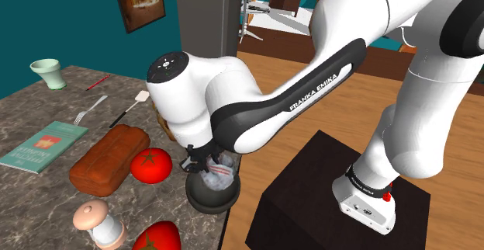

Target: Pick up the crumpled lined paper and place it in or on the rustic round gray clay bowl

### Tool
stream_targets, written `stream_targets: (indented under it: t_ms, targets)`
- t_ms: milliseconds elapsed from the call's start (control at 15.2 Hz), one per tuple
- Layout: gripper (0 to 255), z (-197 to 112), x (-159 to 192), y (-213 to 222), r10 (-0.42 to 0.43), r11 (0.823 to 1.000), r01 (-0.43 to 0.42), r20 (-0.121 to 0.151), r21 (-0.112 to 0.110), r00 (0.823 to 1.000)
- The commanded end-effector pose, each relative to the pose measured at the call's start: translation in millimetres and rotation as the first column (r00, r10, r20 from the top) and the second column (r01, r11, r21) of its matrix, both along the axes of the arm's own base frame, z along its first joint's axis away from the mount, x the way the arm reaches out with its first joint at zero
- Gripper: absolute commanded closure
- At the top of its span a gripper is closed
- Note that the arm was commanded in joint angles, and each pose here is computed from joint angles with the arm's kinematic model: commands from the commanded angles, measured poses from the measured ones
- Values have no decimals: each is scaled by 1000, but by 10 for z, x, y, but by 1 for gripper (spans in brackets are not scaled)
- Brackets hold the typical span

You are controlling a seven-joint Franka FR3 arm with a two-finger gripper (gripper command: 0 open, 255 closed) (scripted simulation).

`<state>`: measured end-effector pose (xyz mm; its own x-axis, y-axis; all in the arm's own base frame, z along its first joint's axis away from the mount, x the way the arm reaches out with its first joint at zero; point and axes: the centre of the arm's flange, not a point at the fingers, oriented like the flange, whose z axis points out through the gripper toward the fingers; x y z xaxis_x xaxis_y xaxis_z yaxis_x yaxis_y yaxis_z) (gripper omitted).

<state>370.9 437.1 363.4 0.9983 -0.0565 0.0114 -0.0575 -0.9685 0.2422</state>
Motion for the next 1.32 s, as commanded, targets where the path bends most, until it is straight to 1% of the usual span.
stream_targets:
  t_ms: [0, 528, 594, 924, 1188, 1254]
  targets:
    - [255, -123, 0, -1, 0, 1000, 0, 1, 1, 1000]
    - [255, -123, 0, -1, 0, 1000, 0, 1, 1, 1000]
    - [0, -123, 0, 0, 0, 1000, 0, 1, 1, 1000]
    - [0, -122, 0, -1, 0, 1000, 0, 1, 1, 1000]
    - [0, 363, 1, 120, 0, 1000, 0, 1, 1, 1000]
    - [0, 363, 1, 120, 0, 1000, 0, 1, 1, 1000]
